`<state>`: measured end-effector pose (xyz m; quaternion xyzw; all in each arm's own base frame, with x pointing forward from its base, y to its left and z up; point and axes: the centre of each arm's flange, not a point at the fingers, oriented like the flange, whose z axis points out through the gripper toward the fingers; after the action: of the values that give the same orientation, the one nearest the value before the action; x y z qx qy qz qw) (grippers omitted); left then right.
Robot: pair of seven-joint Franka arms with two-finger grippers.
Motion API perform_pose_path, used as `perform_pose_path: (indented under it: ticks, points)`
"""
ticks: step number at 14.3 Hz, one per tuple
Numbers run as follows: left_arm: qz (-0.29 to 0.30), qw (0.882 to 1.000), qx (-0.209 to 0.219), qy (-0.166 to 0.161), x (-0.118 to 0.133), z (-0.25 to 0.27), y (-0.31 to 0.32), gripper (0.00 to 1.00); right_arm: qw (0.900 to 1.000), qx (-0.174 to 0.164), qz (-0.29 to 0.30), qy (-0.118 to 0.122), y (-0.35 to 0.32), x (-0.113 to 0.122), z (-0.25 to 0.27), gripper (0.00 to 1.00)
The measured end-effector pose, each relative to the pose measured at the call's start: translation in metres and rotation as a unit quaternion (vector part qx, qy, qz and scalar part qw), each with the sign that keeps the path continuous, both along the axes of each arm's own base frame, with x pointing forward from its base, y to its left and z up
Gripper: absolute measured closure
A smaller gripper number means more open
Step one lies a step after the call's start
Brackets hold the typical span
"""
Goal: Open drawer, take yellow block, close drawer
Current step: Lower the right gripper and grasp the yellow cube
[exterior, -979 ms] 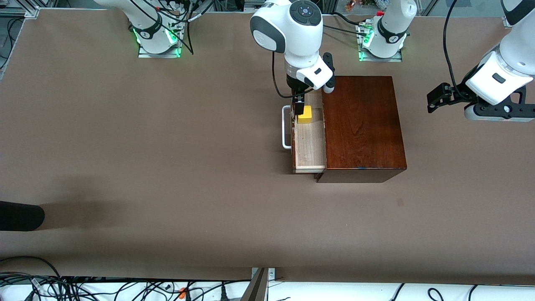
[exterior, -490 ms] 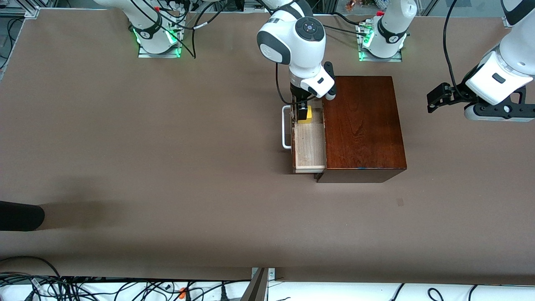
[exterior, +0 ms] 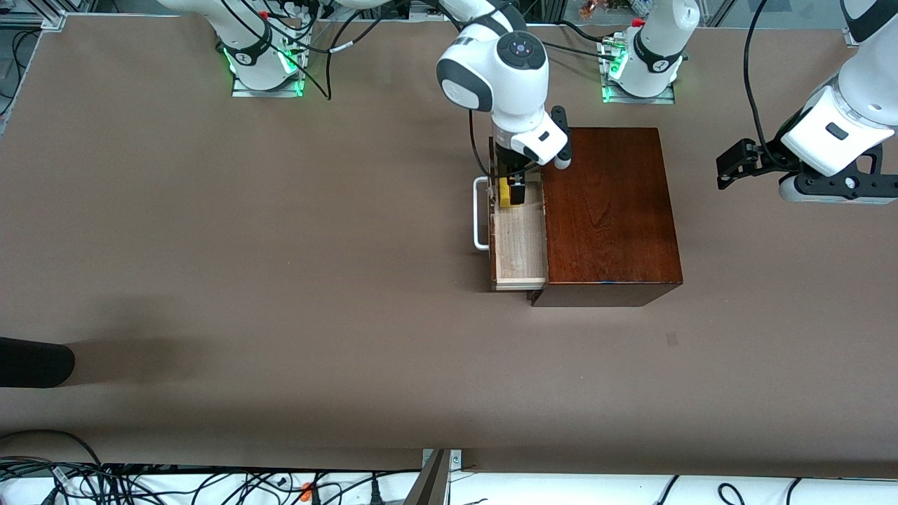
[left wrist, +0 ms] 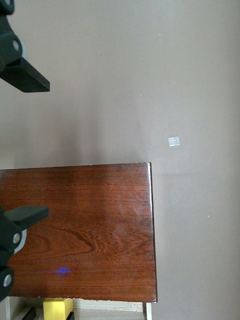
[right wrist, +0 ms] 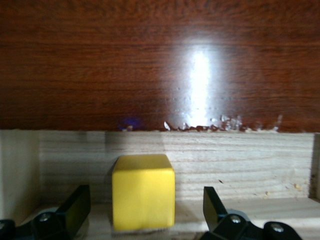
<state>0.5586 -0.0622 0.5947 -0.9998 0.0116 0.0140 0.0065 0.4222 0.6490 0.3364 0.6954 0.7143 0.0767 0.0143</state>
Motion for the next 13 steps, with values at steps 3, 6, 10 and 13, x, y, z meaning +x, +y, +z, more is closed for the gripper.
perform_pose_path:
  ticks: [3,6,10,13]
  points:
    - [0.000,1.000,0.000,0.000,0.000,0.000,0.000,0.00,1.000,0.001,-0.003,-0.002,0.001,0.003,-0.010,0.00]
    - [0.000,1.000,0.000,0.000,0.000,0.000,0.000,0.00,1.000,0.000,-0.005,-0.003,0.000,0.006,-0.020,0.07]
    - [-0.002,1.000,0.000,-0.001,0.000,0.000,-0.002,0.00,1.000,-0.002,-0.006,-0.003,-0.001,0.007,-0.025,0.35]
    - [-0.003,1.000,0.000,-0.003,0.000,0.003,-0.004,0.00,1.000,0.001,-0.011,-0.005,-0.001,0.009,-0.022,0.44]
